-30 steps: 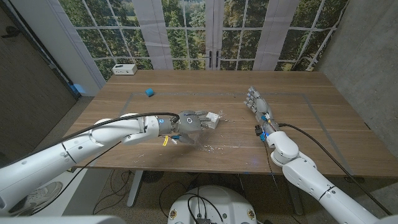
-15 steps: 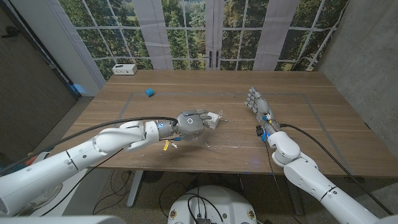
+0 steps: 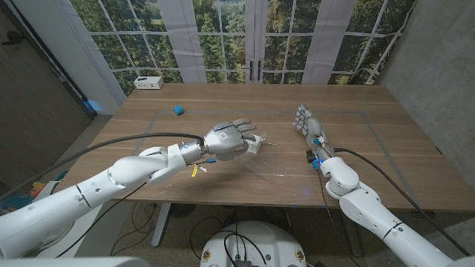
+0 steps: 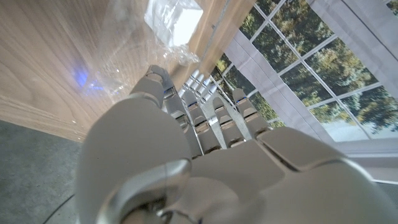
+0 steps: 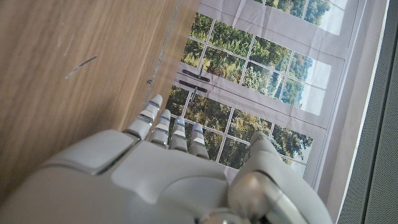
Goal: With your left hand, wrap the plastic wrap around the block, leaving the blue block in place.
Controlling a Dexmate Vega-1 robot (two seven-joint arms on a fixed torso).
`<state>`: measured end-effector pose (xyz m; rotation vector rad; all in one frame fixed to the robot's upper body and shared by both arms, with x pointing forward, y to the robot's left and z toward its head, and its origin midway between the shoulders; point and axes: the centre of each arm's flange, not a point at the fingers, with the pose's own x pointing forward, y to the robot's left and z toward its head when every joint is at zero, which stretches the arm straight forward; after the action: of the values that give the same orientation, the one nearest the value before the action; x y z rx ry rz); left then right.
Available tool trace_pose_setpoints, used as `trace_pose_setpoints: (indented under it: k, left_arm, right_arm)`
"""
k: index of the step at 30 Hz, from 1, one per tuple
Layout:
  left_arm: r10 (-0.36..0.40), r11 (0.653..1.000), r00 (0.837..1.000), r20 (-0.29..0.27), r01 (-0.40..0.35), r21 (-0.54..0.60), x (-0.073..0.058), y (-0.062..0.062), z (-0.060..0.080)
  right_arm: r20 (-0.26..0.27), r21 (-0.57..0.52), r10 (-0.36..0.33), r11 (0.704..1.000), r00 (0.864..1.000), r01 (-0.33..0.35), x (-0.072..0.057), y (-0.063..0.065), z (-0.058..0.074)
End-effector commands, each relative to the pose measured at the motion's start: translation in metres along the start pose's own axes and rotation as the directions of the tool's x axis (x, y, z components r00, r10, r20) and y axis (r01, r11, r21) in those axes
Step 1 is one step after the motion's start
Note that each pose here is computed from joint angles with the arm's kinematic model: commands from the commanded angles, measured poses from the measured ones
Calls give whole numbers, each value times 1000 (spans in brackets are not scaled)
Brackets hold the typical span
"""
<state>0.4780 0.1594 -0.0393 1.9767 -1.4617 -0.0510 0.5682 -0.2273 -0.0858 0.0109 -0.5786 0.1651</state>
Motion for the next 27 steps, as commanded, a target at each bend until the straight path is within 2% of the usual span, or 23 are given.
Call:
trace_pose_setpoints:
  k: [1,3,6,7,11,13,14,16,17,19,21,22,24,27]
  left_arm:
    - [219,976,967,-132,-217,31,-8,8,-3]
    - [224,974,966,-129,-218,59,-7,6,-2]
    - [230,971,959,-168,-214,105,-2,-1,-2]
    - [247,967,950,-194,-228,113,-1,-3,-2]
    - [246,967,941,-231,-221,129,9,-4,-4]
    - [233,966,948,-219,-200,161,15,-7,-5]
    - [241,965,942,-235,-209,156,16,-9,-5]
    - [222,969,945,-242,-184,167,21,-11,-6]
    - [256,960,934,-250,-214,181,23,-13,-6]
    - [239,963,932,-274,-190,193,30,-14,-7]
    - [257,960,923,-287,-210,186,35,-19,-9]
    - [221,967,927,-302,-169,189,41,-21,-9]
    - [242,965,919,-310,-195,176,45,-25,-11]
    - [221,964,920,-323,-157,213,55,-29,-13]
  right_arm:
    - [-1,3,-2,1000,1000,2,2,-3,0]
    - [0,6,0,1000,1000,0,3,-2,0]
    - [-4,2,6,1000,1000,-6,4,-3,0]
    - [-6,2,8,1000,1000,-8,5,-3,0]
    - [-10,0,10,1000,1000,-10,6,-3,1]
    - [-5,3,8,1000,1000,-8,6,-3,1]
    - [-5,2,8,1000,1000,-8,6,-4,1]
    - [-7,4,9,1000,1000,-9,7,-5,1]
    - [-8,6,5,1000,1000,-5,6,-5,0]
    - [-9,6,0,1000,1000,0,5,-6,-1]
    - [-9,9,-1,1000,1000,1,5,-7,-2]
    - [-10,9,-3,1000,1000,3,5,-8,-2]
    - [-9,11,-2,1000,1000,2,5,-8,-2]
    - [-11,12,0,1000,1000,0,6,-10,-2]
